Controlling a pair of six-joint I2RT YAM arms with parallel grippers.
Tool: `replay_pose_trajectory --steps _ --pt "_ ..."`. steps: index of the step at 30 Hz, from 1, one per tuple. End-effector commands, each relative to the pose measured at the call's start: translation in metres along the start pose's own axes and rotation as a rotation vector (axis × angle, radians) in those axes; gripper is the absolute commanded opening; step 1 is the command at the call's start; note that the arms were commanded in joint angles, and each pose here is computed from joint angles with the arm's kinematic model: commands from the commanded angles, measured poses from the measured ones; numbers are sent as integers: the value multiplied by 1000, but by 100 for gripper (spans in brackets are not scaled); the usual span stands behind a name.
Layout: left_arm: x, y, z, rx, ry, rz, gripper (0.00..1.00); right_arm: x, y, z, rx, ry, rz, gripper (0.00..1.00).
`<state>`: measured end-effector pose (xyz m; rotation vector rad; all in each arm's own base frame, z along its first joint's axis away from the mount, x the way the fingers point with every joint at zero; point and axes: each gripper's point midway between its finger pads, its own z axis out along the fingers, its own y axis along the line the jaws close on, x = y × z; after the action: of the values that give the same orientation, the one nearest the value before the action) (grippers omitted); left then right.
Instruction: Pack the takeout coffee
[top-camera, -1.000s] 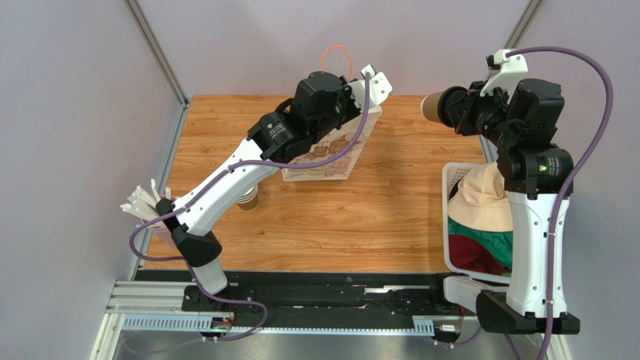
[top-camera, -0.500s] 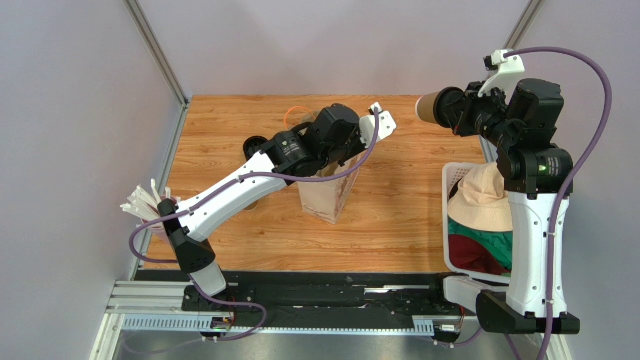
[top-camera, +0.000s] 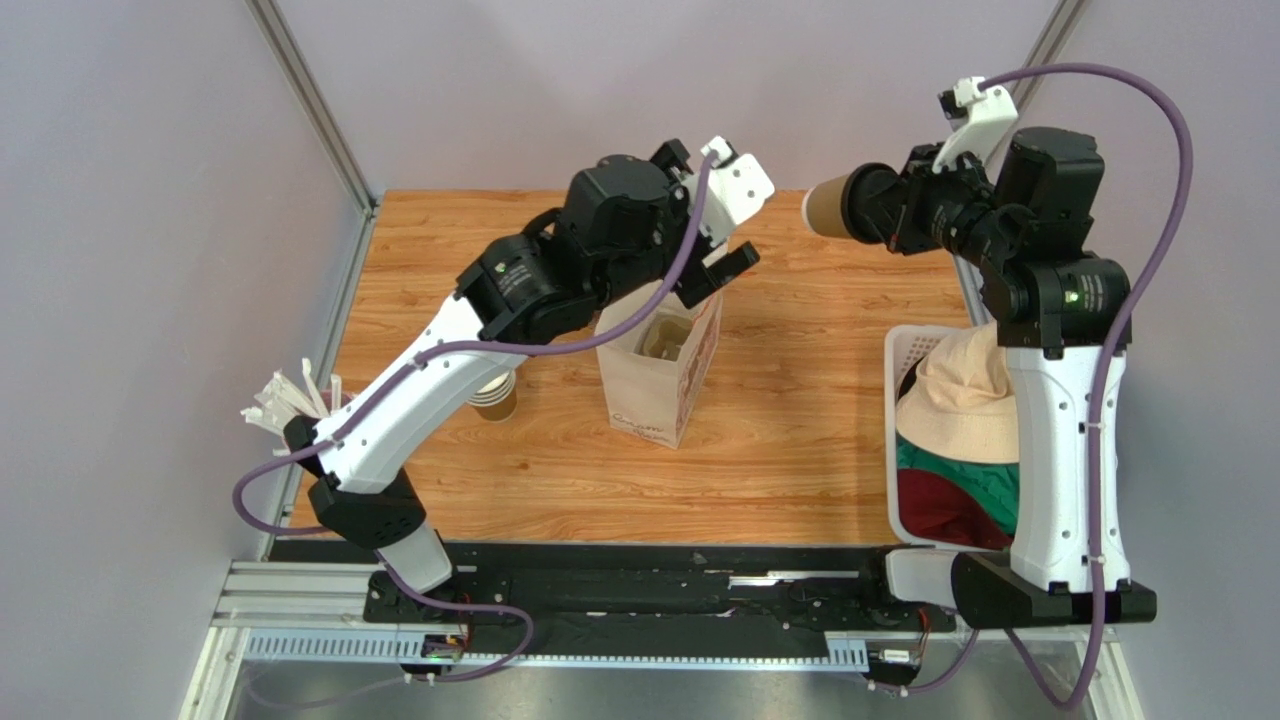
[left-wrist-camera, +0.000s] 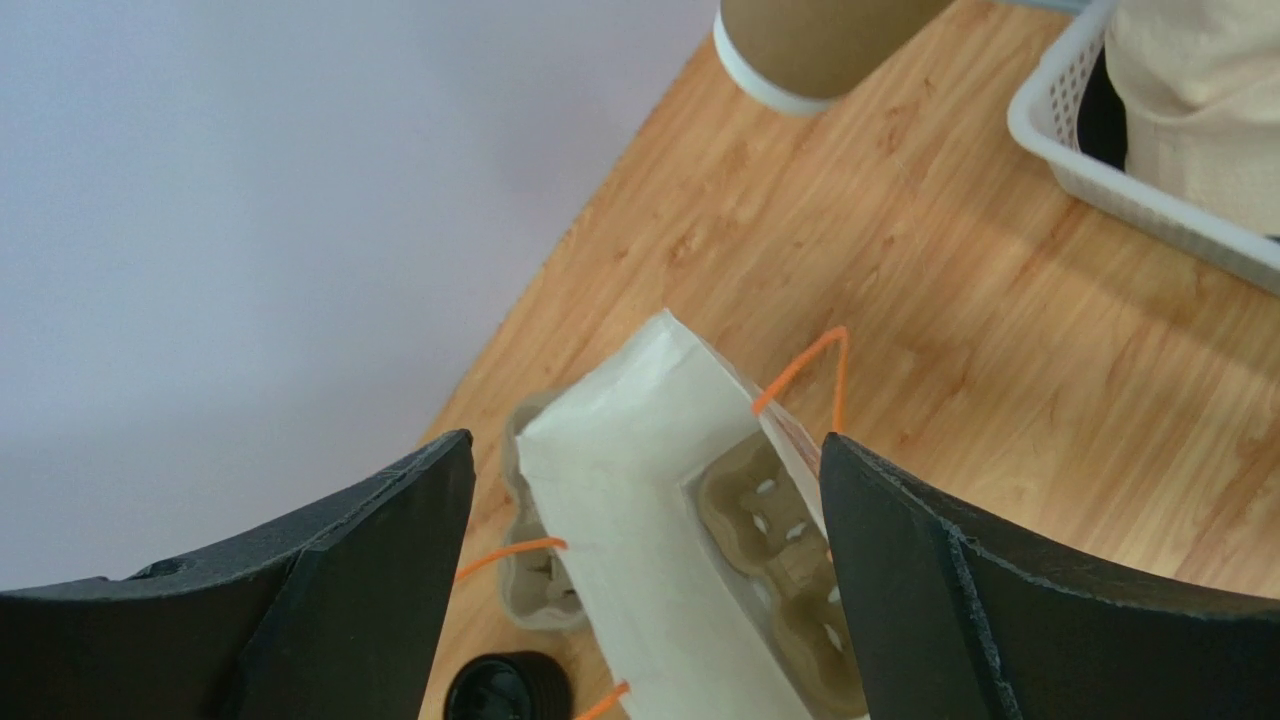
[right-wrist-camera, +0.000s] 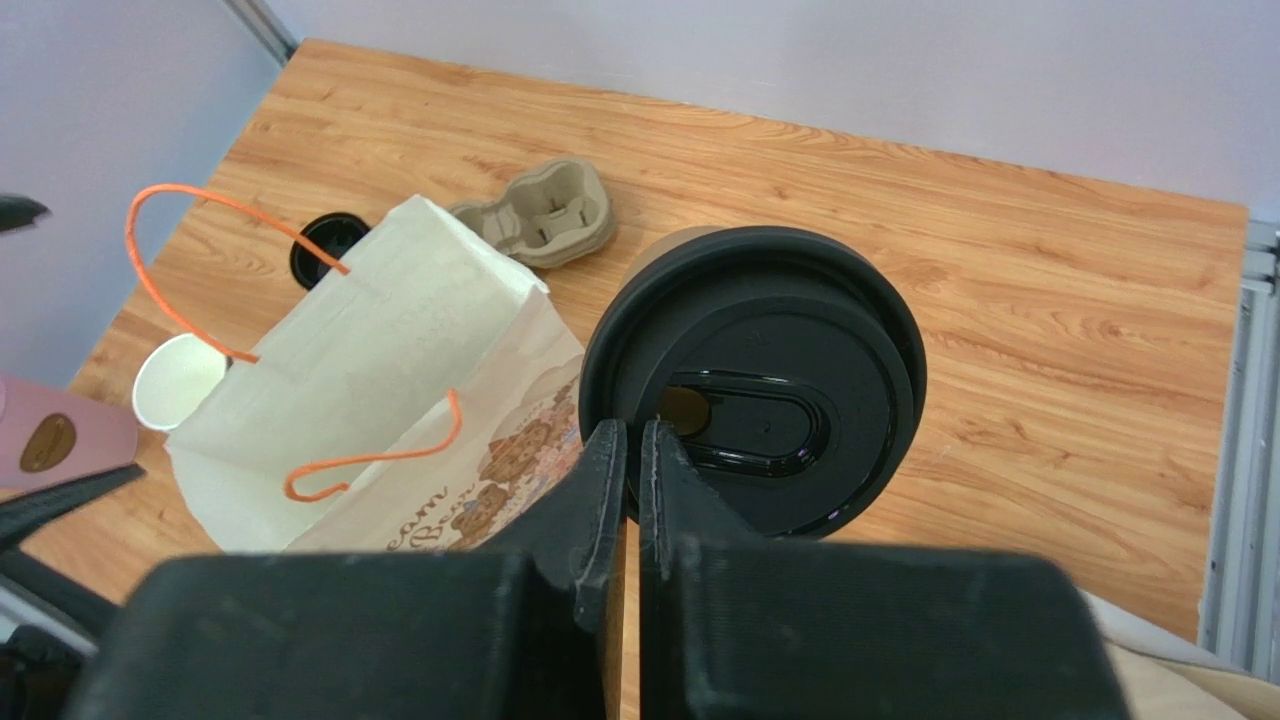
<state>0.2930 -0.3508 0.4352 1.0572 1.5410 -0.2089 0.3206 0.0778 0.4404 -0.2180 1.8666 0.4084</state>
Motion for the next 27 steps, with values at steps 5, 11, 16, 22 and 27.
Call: replay_pose_trajectory --steps 5,11,16,22,27 --pt "15 107 -51 -255 -9 -98 95 -40 49 29 -188 -29 -113 0" --pt "77 125 -48 -249 75 -187 97 -21 106 53 -352 78 -223 0" --pt "102 117 -38 -145 71 -246 97 6 125 87 -387 175 -327 0" --pt "110 112 -31 -77 55 -265 97 37 141 106 -421 277 -390 0" --pt "119 109 -24 -59 68 -262 95 66 152 108 -443 363 -461 0"
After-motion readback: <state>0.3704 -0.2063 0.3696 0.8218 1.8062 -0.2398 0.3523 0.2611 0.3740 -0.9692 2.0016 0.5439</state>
